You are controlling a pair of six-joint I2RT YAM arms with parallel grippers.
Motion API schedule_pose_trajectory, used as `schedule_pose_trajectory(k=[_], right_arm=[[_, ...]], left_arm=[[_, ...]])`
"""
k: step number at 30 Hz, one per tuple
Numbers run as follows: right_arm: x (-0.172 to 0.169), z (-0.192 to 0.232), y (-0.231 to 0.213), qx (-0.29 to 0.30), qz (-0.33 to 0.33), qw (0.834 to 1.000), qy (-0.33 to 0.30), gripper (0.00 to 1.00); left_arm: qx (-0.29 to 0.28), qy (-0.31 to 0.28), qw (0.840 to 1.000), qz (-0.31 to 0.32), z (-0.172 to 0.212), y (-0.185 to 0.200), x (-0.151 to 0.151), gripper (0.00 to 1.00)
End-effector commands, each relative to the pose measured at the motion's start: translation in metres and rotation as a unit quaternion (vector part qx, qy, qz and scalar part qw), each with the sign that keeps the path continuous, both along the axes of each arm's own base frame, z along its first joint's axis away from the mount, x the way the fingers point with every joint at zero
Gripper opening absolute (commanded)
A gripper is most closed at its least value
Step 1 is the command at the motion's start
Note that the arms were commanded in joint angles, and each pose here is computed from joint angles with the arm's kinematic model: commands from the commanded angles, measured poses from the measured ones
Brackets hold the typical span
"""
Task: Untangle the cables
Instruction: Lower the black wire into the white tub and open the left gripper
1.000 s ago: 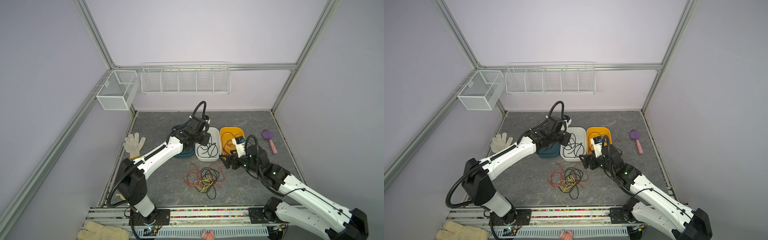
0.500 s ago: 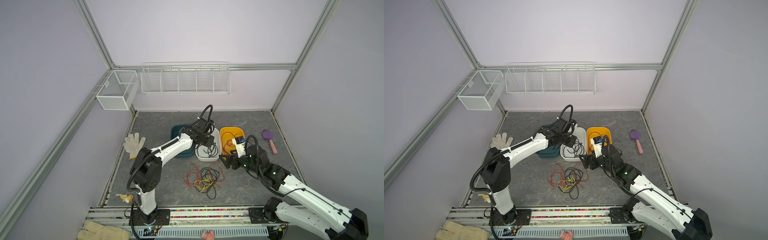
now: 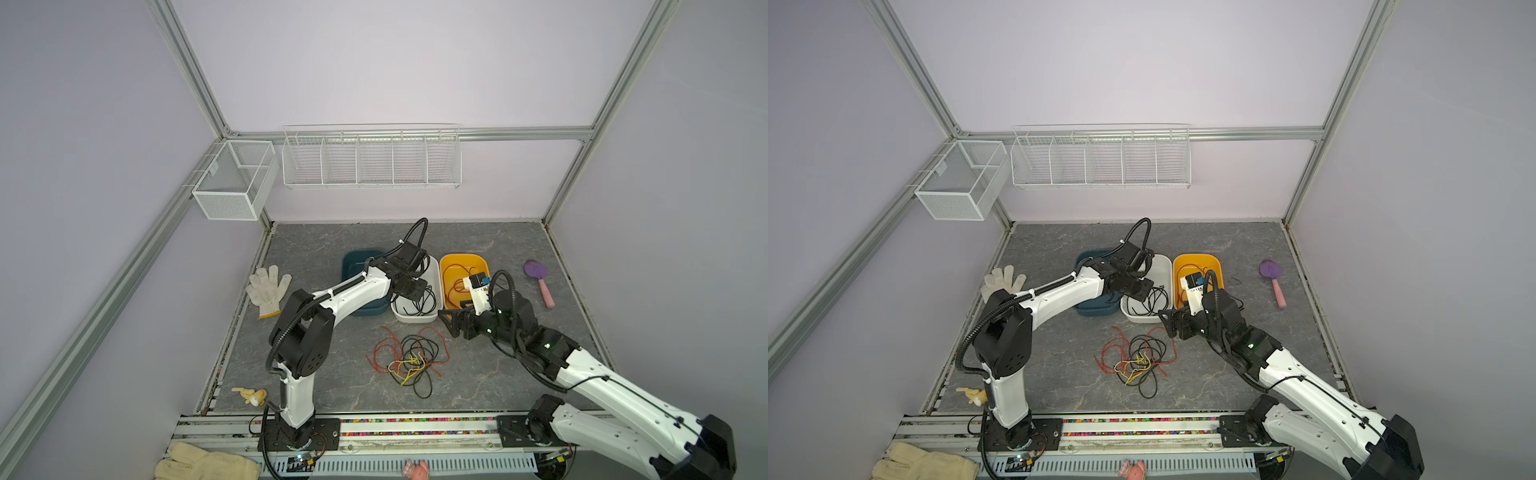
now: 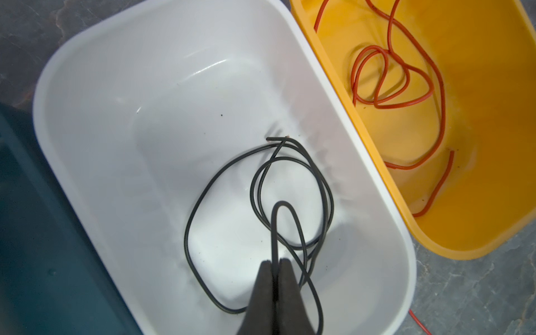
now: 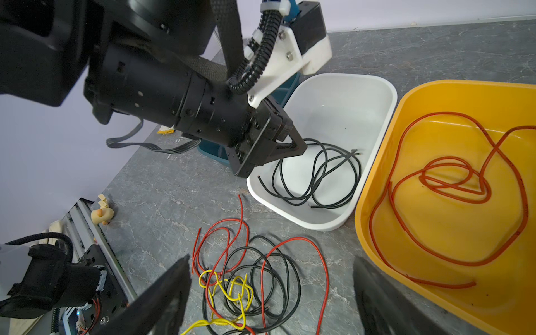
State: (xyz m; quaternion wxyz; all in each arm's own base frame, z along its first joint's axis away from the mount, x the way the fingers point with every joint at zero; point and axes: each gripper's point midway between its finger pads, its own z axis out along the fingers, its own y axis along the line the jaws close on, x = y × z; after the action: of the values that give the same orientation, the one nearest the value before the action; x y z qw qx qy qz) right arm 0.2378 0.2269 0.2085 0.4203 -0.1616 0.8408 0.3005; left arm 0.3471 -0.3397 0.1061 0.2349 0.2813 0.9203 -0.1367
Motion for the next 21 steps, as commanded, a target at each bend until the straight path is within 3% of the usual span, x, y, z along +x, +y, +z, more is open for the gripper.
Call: schedule_pose_trajectory(k=[1, 21], right_arm=[[0.0, -0.004, 0.001, -0.002, -0.001, 1.0, 0.0, 0.89], [-0.001, -0.007, 0.005, -0.002, 0.01, 1.0, 0.006, 0.89]], left_arm=[[0.012, -0.001, 1.0, -0.002, 0.002, 0.003, 0.003, 0.05], [0.08, -0.045, 0.996, -0.02, 0.037, 0.031, 0.003, 0.47]])
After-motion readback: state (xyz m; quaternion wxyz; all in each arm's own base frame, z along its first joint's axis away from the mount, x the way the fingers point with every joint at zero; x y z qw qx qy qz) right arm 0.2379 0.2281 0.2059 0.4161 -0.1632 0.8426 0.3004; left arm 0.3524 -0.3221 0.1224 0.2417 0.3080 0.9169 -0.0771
